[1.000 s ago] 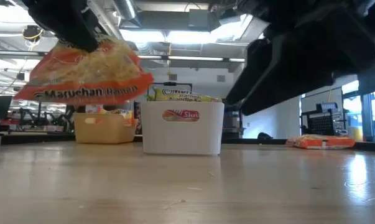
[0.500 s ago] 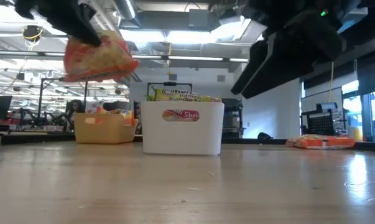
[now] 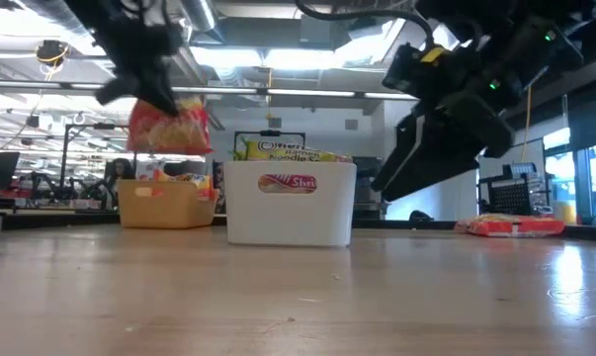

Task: Sort Maruchan noodles
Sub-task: Put the middle orange noodle pack into the yellow bin

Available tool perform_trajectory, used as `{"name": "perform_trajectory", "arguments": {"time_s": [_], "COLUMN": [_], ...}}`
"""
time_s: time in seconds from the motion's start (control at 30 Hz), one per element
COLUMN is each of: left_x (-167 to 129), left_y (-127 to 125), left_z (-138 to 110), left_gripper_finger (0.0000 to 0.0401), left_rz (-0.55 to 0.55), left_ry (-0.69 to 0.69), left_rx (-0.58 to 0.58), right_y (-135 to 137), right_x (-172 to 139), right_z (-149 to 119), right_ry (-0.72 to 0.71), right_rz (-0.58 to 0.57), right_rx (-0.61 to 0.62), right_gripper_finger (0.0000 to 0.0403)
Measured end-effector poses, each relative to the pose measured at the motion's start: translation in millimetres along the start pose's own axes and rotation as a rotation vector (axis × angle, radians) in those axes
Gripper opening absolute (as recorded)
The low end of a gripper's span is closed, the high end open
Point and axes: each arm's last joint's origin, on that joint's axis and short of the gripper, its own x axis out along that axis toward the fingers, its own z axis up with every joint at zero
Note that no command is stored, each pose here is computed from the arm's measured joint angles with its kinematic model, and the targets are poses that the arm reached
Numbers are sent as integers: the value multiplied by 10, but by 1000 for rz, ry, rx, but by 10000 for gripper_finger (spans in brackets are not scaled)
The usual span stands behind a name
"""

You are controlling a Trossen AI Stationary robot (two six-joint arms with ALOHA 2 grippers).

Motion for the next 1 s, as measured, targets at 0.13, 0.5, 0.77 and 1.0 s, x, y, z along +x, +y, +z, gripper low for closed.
{"name": "perform_trajectory", "arguments": {"time_s": [0.13, 0.5, 0.77, 1.0], "left_x": [236, 733, 951, 1111], "left_y": [135, 356, 436, 431], "left_z": [-105, -364, -488, -530], "left_gripper_finger": [4, 4, 4, 5], "left_rz": [-15, -77, -168, -184], "left_ry": [70, 154, 185, 193], "left_rx": [-61, -53, -53, -47], "right_y": [1, -11, -96, -114], "right_x": [12, -5, 25, 30], "right_z": [-46, -27, -22, -1], "right_ry": [-36, -61, -50, -67], "right_rz": [6, -2, -9, -13], "right_rx": [18, -30, -14, -25], "right_gripper_finger": [351, 351, 351, 351]}}
